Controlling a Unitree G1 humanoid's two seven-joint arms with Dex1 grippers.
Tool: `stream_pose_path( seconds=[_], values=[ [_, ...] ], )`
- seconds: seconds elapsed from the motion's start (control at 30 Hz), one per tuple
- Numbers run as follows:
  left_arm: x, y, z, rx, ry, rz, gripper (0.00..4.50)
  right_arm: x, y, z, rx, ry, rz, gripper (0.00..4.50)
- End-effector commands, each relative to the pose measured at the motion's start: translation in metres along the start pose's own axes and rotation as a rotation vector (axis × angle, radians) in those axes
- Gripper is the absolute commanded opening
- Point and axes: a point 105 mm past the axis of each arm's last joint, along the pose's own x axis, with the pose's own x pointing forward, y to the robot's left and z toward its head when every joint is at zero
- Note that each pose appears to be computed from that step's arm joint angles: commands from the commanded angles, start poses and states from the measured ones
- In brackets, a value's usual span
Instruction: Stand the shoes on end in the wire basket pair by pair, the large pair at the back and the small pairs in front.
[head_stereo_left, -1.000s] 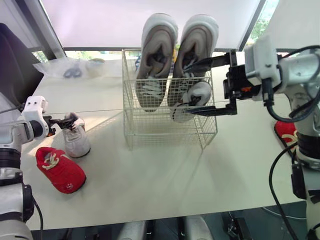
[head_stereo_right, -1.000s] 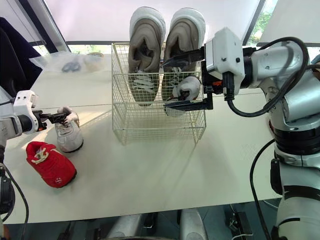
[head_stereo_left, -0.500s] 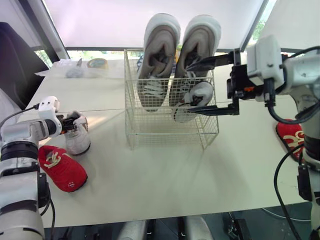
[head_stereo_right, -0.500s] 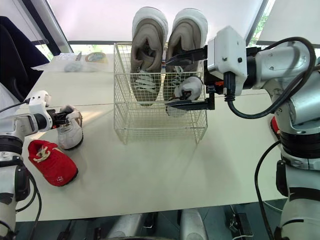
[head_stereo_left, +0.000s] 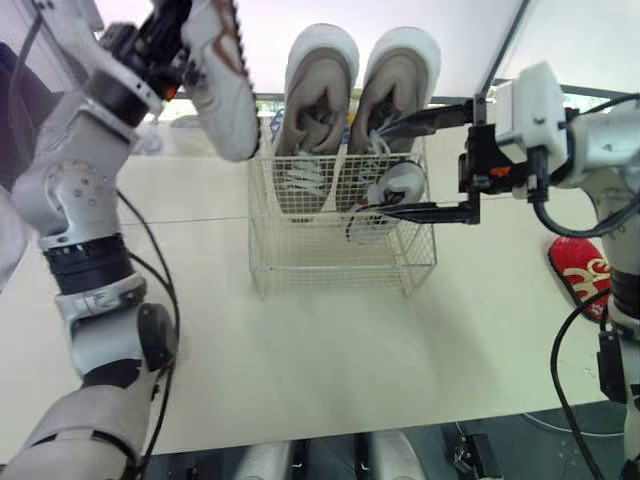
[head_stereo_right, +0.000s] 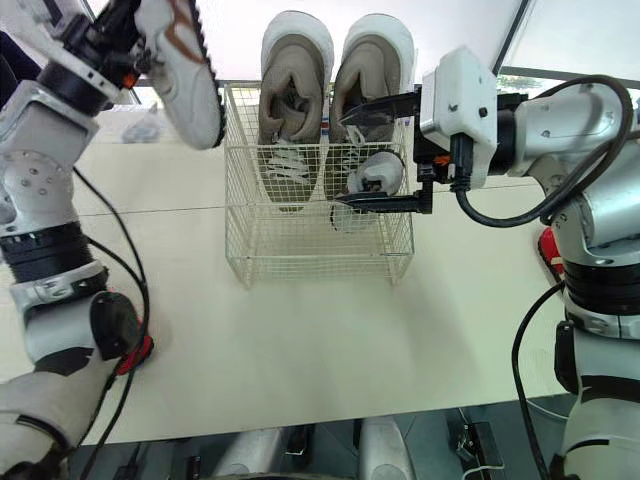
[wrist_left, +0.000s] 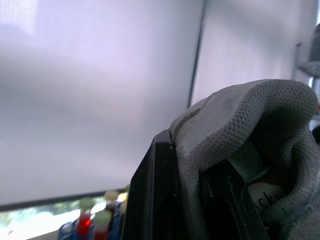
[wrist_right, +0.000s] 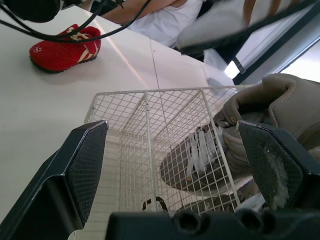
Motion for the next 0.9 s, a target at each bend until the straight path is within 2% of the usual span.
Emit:
stream_pose_path(
  seconds=[0.03, 0.23, 0.63, 0.9],
  values=[
    [0.006, -0.031, 0.011, 0.113, -0.1, -0.067, 0.05, -0.012, -0.003, 0.011, -0.039, -0.002, -0.055, 4.5],
    [-0.001, -0.06, -0.034, 0.387, -0.096, -0.112, 0.05, -0.017, 0.002, 0.013, -0.018, 0.01, -0.076, 4.5],
    [-0.029, -0.067, -0.097, 0.635, -0.132, -0.004, 0.05, -0.016, 0.006, 0.012, 0.006, 0.019, -0.09, 4.5],
    [-0.049, -0.071, -0.134, 0.675, -0.085, 0.014, 0.05, -0.017, 0.006, 0.01, 0.009, 0.021, -0.093, 4.5]
  ],
)
